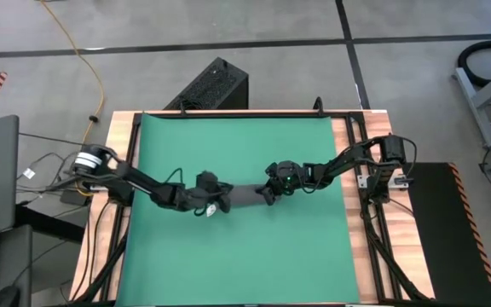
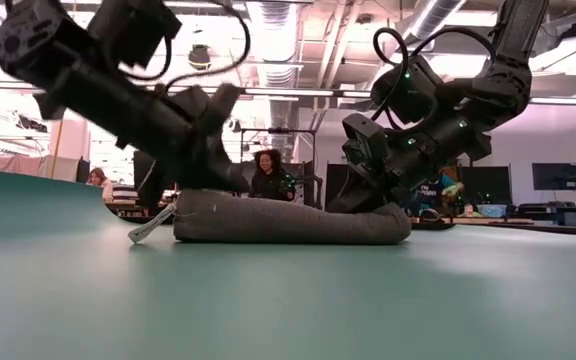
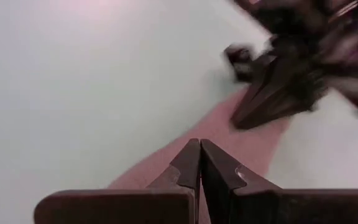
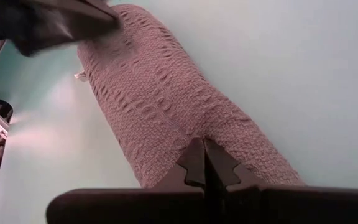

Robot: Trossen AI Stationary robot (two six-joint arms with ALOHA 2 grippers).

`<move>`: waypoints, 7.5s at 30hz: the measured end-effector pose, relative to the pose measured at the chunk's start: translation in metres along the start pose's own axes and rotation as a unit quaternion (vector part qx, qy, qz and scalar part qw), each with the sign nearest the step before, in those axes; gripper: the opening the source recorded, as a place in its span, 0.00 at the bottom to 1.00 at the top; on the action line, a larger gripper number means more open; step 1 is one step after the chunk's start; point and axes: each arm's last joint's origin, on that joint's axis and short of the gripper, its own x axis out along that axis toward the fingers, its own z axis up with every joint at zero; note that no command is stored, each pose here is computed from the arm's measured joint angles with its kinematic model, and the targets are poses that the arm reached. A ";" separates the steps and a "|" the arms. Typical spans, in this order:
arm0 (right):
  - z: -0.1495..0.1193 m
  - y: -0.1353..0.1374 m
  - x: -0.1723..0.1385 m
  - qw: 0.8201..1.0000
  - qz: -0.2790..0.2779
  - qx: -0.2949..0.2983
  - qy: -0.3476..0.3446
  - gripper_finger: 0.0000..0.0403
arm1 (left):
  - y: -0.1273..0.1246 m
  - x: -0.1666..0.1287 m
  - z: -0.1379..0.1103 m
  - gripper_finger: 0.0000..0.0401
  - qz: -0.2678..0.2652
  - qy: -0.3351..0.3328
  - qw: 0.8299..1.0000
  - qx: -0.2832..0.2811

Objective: Roll towel into tight, uniform cylinder
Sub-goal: Roll the gray towel, then return to Home Position

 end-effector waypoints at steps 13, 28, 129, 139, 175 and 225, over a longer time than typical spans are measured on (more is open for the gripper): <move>0.000 0.000 0.000 1.000 0.001 -0.012 0.001 0.03 | -0.001 -0.001 -0.036 0.00 -0.015 0.075 0.997 -0.033; 0.002 0.004 -0.002 0.999 0.018 -0.032 -0.009 0.03 | 0.008 -0.004 -0.044 0.00 0.028 0.114 0.993 0.007; -0.031 0.002 -0.291 0.907 0.119 -0.203 -0.348 0.07 | 0.059 -0.155 0.094 0.00 -0.209 -0.142 0.965 0.064; -0.050 -0.019 -0.233 0.905 0.133 -0.188 -0.359 0.07 | 0.085 -0.138 0.046 0.00 -0.258 -0.106 0.960 0.024; -0.059 -0.029 -0.212 0.909 0.112 -0.213 -0.339 0.07 | 0.101 -0.129 0.021 0.00 -0.177 0.000 0.975 0.134; -0.060 -0.029 -0.212 0.910 0.111 -0.213 -0.339 0.07 | 0.106 -0.128 0.015 0.00 -0.147 0.044 0.974 0.167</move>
